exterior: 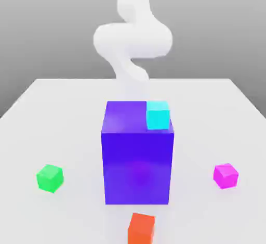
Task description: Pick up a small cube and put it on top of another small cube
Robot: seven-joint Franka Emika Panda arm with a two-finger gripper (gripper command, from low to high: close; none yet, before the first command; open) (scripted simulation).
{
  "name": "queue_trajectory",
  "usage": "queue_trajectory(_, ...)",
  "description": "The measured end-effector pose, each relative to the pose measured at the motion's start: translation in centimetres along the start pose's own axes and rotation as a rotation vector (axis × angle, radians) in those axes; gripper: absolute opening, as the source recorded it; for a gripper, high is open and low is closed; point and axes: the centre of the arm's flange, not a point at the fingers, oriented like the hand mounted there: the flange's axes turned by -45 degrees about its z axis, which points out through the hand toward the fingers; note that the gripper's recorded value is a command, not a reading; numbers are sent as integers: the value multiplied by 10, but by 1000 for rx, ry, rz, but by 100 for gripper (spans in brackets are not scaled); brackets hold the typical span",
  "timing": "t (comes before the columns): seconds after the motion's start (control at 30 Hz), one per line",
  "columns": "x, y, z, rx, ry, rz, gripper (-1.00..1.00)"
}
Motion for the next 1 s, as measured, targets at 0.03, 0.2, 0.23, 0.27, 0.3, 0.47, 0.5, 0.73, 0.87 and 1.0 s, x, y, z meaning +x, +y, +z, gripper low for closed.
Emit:
queue_trajectory(0.03, -6, -14, 26, 10, -36, -7, 0)
queue_trajectory(0.2, -53, -79, 133, 49, -202, -47, 0)
queue_trajectory(0.23, -67, -92, 152, 54, -235, -57, 0)
queue_trajectory(0.27, -81, -104, 169, 60, -268, -67, 0)
queue_trajectory(0.3, -97, -117, 186, 64, -300, -77, 0)
queue_trajectory(0.47, -190, -173, 253, 78, -461, -134, 0)
queue_trajectory(0.5, -212, -182, 263, 79, -494, -146, 0)
queue_trajectory(0.73, -365, -226, 305, 74, -701, -239, 0)
queue_trajectory(0.87, -397, -227, 333, 73, -718, -238, 0)
queue_trajectory(1.0, -412, -225, 348, 72, -718, -239, -100)
